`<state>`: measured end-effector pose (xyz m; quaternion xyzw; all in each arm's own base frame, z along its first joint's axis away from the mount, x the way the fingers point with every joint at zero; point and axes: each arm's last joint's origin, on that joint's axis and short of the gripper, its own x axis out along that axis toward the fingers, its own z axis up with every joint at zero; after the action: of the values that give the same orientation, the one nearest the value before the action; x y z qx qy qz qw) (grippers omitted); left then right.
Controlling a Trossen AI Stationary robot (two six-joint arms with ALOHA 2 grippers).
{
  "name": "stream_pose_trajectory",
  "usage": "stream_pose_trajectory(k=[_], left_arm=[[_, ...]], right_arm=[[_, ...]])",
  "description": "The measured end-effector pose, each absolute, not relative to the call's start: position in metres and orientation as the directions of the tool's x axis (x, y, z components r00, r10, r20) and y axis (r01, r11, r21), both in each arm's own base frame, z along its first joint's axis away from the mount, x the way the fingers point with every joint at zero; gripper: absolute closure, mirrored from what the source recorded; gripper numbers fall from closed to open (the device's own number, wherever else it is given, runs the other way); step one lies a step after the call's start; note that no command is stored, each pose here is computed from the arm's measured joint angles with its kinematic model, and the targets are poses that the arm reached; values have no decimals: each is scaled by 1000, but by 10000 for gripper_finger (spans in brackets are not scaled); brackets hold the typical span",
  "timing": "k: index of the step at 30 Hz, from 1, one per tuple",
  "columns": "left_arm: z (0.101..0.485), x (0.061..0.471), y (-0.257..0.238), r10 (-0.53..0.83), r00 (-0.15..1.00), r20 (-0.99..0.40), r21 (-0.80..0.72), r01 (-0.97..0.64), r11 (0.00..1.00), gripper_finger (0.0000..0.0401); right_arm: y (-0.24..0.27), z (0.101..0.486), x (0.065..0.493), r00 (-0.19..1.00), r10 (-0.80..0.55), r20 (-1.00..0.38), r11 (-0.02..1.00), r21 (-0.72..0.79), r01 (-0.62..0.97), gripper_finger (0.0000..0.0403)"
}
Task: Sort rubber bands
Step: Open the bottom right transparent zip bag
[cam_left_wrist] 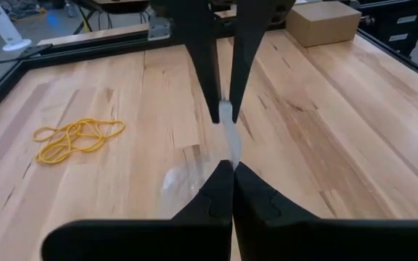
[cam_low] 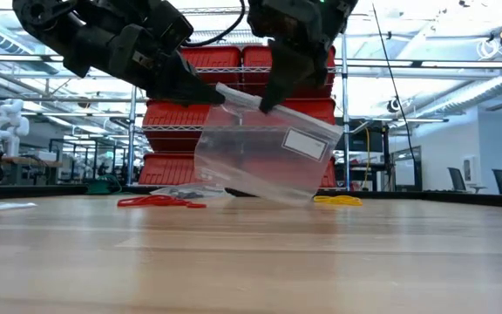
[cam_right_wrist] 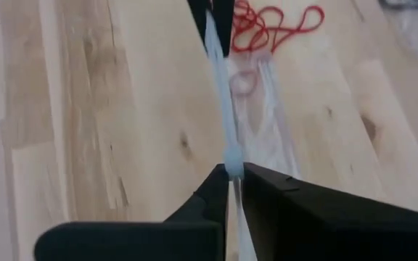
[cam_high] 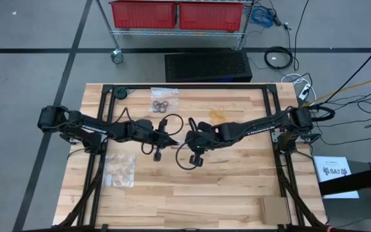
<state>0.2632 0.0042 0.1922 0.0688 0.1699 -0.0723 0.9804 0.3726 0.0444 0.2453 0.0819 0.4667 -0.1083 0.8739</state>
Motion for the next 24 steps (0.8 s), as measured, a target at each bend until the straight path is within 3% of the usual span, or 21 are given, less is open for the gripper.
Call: stream_pose_trajectory(k=[24], left_arm=[[191, 263, 5, -111, 929, -353, 120, 163, 979, 400]], right_arm=[[60, 235, 349, 332, -118, -936, 946, -4, 323, 390]])
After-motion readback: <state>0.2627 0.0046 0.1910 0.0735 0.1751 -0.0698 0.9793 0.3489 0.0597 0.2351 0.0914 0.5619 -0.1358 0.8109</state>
